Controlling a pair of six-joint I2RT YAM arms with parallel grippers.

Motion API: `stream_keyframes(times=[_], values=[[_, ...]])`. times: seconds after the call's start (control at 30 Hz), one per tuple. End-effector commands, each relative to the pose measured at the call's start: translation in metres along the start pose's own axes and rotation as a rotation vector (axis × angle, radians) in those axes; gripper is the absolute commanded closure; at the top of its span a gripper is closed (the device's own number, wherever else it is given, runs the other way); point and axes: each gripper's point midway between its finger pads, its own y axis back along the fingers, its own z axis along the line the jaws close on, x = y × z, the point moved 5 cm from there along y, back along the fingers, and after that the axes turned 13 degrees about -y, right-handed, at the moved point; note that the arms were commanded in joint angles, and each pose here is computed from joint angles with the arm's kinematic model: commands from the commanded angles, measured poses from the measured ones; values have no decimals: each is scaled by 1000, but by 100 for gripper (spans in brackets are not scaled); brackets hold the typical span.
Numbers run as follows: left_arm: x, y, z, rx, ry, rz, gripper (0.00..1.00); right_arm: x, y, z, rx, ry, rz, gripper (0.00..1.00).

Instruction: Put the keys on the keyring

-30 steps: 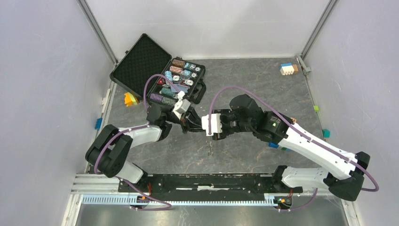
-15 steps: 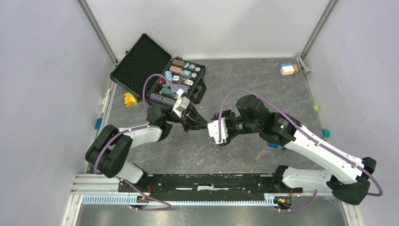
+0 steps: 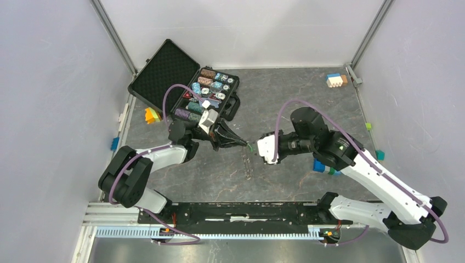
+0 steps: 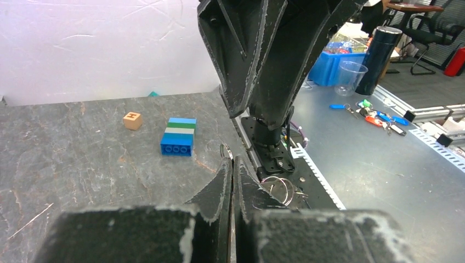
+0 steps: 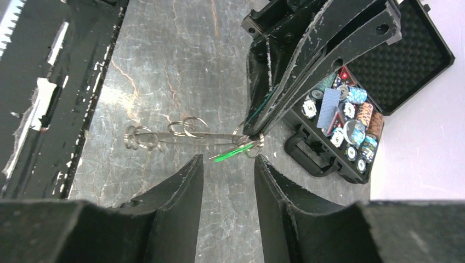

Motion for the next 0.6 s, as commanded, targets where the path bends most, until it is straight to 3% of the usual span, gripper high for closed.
stream_keyframes(times=[0.0,0.27,0.57], values=[[-27,-3,8,-17,-101,-56,98,-2,0,11,-90,-31,-101,56],[-31,-4,8,-19,-109,-60,98,22,-27,19,-210,-127,-89,61],[-32,-2,3,-14,-112,-58,98,35,-36,7,-141,-154,-28,63]])
